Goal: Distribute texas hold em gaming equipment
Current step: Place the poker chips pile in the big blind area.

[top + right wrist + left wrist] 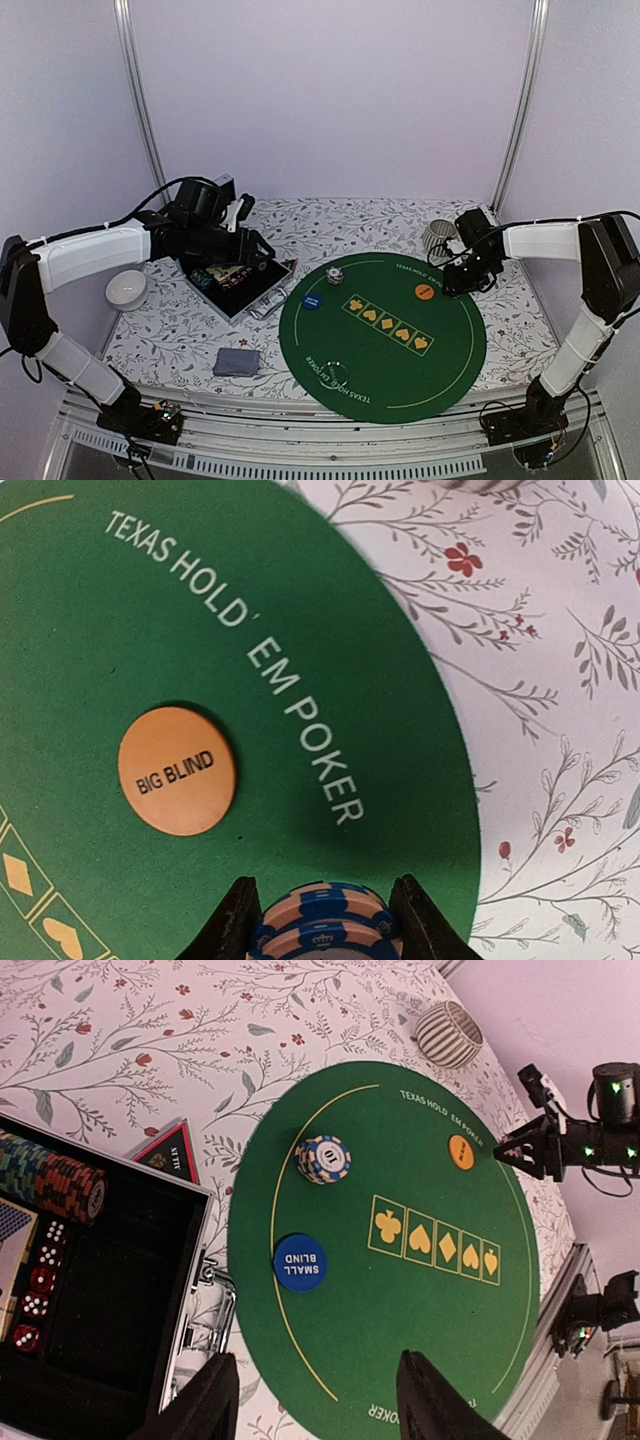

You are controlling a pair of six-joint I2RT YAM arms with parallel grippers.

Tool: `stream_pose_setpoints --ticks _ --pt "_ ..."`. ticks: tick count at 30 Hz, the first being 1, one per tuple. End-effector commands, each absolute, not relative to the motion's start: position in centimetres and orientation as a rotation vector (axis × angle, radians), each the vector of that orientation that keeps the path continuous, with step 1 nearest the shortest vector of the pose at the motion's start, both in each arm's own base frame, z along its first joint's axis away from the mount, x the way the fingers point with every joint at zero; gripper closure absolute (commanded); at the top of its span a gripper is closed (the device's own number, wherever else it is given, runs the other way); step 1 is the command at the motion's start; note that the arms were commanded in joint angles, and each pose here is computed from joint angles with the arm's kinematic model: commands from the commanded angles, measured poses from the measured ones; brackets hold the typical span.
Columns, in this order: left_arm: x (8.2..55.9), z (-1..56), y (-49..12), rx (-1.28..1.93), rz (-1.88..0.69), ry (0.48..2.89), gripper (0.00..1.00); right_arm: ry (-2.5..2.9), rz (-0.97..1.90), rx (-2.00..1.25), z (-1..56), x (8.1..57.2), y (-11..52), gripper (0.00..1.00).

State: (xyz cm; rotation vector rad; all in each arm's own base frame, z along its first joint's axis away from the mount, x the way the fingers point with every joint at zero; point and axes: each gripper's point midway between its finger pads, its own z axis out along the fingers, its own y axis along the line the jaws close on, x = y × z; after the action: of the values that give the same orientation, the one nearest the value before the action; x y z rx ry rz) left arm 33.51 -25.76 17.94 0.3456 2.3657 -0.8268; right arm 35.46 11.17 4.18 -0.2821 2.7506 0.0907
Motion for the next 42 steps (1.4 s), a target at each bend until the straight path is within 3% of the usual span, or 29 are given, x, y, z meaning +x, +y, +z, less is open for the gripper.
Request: stream_pose_setpoints --ticks 1,15,18,23,31,35,42 --pt "33.3 18.0 -24.8 0.36 -0.786 2.363 0.44 2.745 0.066 -0.2 3.5 36.5 9.7 0.98" --pt "33.5 18.5 -24.9 0.366 -0.784 2.351 0.44 2.78 0.012 -0.182 1.2 36.9 9.2 0.96" --pt "33.5 18.8 -25.0 0.372 -0.79 2.343 0.44 2.777 -0.005 -0.176 1.3 36.8 9.0 0.69" --pt "33.8 19.5 -25.2 0.383 -0.79 2.331 0.44 2.768 0.012 -0.184 1.7 36.6 9.1 0.39" --pt "34.3 20.2 -24.8 0.39 -0.745 2.317 0.44 2.733 0.025 -0.188 3.5 36.7 9.1 0.19" --pt "35.2 19.7 -24.3 0.392 -0.662 2.342 0.44 2.665 0.046 -0.195 6.5 37.5 9.5 0.0" --pt "38.9 16.7 -22.4 0.362 -0.36 2.421 0.39 2.464 0.222 -0.246 14.2 38.6 12.1 0.01"
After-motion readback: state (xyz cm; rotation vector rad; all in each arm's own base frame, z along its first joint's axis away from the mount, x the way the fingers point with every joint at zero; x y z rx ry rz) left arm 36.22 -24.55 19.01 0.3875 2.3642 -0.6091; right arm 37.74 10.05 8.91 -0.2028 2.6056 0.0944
